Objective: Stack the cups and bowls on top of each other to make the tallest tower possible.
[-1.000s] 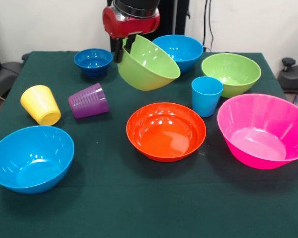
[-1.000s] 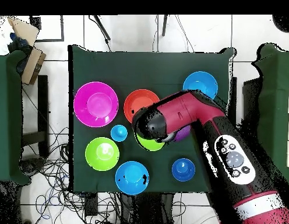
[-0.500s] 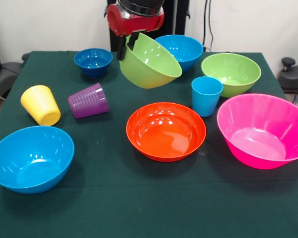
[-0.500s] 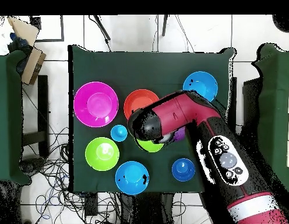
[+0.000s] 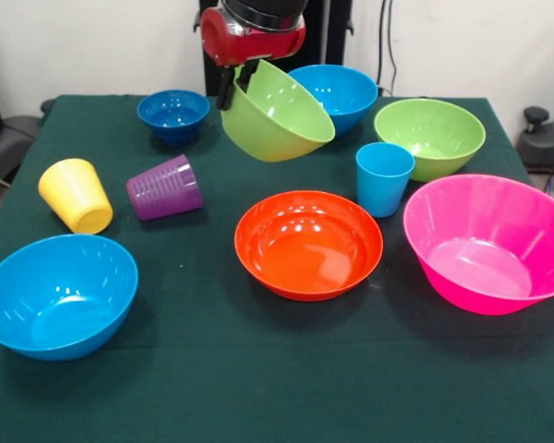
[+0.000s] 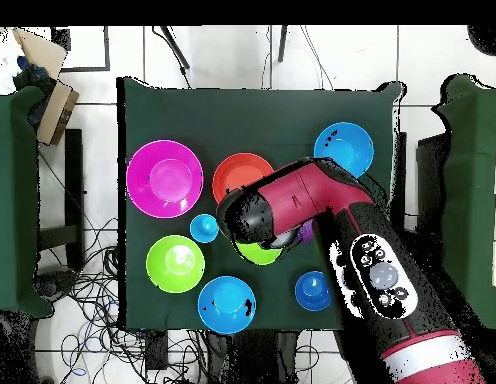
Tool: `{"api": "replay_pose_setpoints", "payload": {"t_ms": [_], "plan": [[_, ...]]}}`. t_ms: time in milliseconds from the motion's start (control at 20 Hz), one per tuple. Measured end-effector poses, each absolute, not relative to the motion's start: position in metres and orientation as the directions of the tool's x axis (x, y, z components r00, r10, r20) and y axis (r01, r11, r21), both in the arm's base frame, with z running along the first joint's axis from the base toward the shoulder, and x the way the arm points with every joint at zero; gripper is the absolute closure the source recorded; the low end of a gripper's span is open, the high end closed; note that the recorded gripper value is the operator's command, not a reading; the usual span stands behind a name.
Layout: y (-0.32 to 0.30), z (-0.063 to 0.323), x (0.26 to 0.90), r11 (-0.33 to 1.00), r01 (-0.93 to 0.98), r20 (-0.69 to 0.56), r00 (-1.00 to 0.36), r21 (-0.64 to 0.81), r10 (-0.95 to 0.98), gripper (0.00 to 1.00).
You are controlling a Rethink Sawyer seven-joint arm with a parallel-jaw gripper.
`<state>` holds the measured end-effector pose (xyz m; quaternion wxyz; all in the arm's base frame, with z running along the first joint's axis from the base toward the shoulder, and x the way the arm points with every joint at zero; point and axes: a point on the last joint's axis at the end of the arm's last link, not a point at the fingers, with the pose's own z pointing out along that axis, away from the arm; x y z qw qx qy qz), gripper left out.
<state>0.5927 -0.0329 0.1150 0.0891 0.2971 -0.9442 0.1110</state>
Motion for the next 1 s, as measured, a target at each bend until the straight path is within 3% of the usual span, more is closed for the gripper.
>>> {"api": "replay_pose_setpoints", "payload": {"t_ms": [1000], "plan": [[0.014,0.125,0.584,0.821,-0.553,0.257,-0.822,-0.143,-0.509,1.00]]}}
